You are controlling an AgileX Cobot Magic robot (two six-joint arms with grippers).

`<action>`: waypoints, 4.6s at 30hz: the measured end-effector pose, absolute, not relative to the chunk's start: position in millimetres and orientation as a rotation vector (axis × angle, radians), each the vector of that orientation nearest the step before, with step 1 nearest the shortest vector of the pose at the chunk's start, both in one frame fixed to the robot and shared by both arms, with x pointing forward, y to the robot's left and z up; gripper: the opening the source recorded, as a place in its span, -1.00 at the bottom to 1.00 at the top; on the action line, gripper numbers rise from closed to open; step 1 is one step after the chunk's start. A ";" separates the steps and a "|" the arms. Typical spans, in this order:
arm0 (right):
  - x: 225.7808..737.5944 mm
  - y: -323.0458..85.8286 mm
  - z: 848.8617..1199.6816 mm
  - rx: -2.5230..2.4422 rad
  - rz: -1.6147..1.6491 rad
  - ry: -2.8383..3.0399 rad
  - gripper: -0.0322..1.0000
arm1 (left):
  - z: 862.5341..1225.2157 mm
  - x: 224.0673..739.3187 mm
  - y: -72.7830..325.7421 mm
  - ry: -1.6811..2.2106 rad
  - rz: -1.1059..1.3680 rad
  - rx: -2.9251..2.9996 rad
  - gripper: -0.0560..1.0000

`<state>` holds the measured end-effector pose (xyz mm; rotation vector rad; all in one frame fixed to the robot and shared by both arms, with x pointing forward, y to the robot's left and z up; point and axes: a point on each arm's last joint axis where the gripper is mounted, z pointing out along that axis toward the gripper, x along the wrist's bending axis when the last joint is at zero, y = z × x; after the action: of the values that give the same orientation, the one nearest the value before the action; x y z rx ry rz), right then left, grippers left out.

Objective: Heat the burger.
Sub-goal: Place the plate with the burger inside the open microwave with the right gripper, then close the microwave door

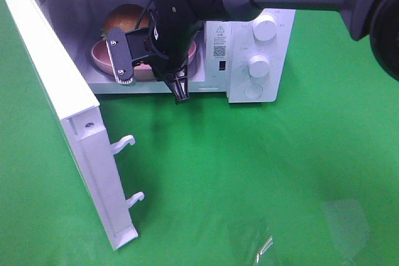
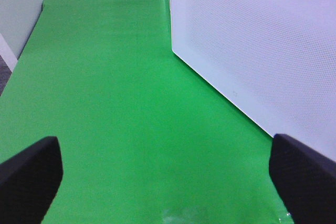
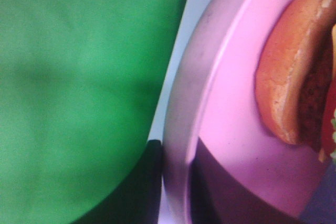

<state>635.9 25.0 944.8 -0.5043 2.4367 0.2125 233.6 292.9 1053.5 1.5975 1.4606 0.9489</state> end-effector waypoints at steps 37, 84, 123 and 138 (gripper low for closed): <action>639.3 28.9 955.6 -0.370 0.309 2.400 0.30 | 1053.5 233.6 293.0 1.461 0.950 1.598 0.99; 542.5 -45.0 1012.2 -0.067 0.487 2.446 0.53 | 1053.5 233.6 293.1 1.461 0.951 1.598 0.99; 416.0 -156.7 1087.7 1.064 0.568 2.537 0.53 | 1053.5 233.6 293.1 1.461 0.951 1.598 0.99; 350.2 -214.8 1075.1 1.155 0.617 2.489 0.53 | 1053.5 233.6 293.1 1.461 0.951 1.598 0.99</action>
<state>350.2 -214.8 1075.1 1.1555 2.4889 0.6169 233.6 293.1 1053.5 1.5980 1.4613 0.9510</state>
